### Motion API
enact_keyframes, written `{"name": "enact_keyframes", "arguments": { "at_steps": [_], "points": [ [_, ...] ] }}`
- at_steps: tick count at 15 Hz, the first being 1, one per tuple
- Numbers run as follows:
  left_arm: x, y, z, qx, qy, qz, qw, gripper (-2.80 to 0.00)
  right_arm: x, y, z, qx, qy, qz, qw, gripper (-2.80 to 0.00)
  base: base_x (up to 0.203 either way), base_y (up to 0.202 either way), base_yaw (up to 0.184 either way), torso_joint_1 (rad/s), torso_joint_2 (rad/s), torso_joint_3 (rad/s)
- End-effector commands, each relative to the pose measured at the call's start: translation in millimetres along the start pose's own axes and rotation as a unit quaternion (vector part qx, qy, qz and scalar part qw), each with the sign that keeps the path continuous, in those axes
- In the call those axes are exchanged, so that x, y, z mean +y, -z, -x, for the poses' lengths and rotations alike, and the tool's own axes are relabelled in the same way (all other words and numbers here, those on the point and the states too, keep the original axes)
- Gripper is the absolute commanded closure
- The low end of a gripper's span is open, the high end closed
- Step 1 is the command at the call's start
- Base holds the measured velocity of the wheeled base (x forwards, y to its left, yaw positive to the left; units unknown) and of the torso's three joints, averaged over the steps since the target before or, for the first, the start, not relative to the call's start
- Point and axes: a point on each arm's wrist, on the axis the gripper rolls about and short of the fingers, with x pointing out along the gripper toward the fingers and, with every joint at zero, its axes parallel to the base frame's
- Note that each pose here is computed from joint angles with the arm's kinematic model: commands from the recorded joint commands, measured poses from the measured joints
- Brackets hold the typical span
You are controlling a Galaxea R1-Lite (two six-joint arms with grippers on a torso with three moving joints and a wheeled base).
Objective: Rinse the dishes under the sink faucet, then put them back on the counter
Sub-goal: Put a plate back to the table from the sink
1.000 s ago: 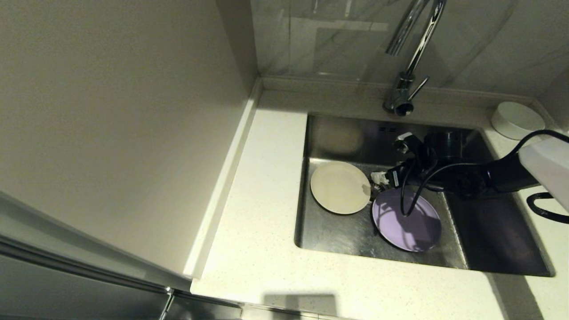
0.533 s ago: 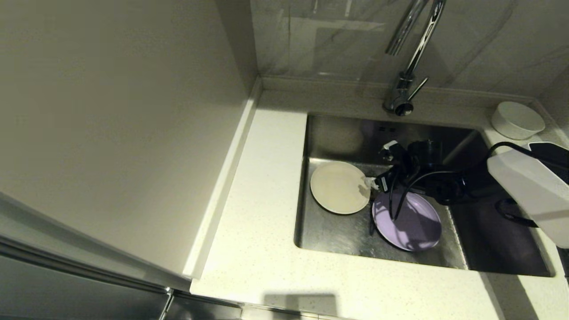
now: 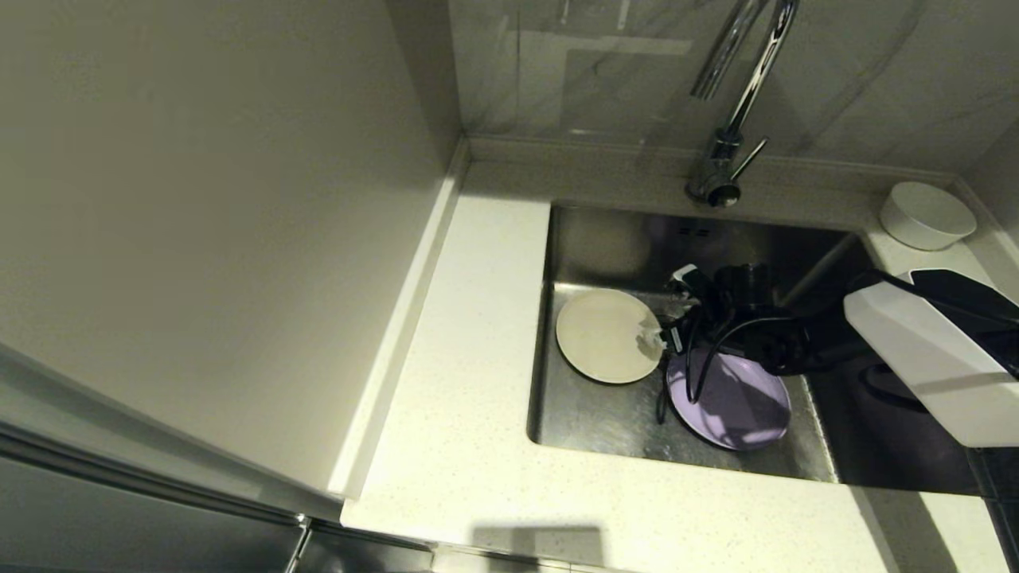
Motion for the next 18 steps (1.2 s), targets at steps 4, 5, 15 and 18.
{"name": "enact_keyframes", "arguments": {
  "at_steps": [4,5,15,18],
  "points": [
    [0.0,0.0,0.1,-0.001,0.0,0.0,1.0,0.0,3.0,6.5,-9.6,0.002,-0.002,0.012,1.0,-2.8,0.0,0.0,0.0,0.0,0.0,0.0],
    [0.0,0.0,0.1,-0.001,0.0,0.0,1.0,0.0,2.6,6.4,-12.0,-0.001,-0.002,0.013,1.0,-2.8,0.0,0.0,0.0,0.0,0.0,0.0],
    [0.0,0.0,0.1,-0.001,0.0,0.0,1.0,0.0,3.1,8.8,-15.1,0.0,-0.003,0.035,0.999,0.0,0.0,0.0,0.0,0.0,0.0,0.0],
    [0.0,0.0,0.1,-0.001,0.0,0.0,1.0,0.0,2.8,7.9,-15.1,-0.002,-0.003,0.035,0.999,0.0,0.0,0.0,0.0,0.0,0.0,0.0]
  ]
}}
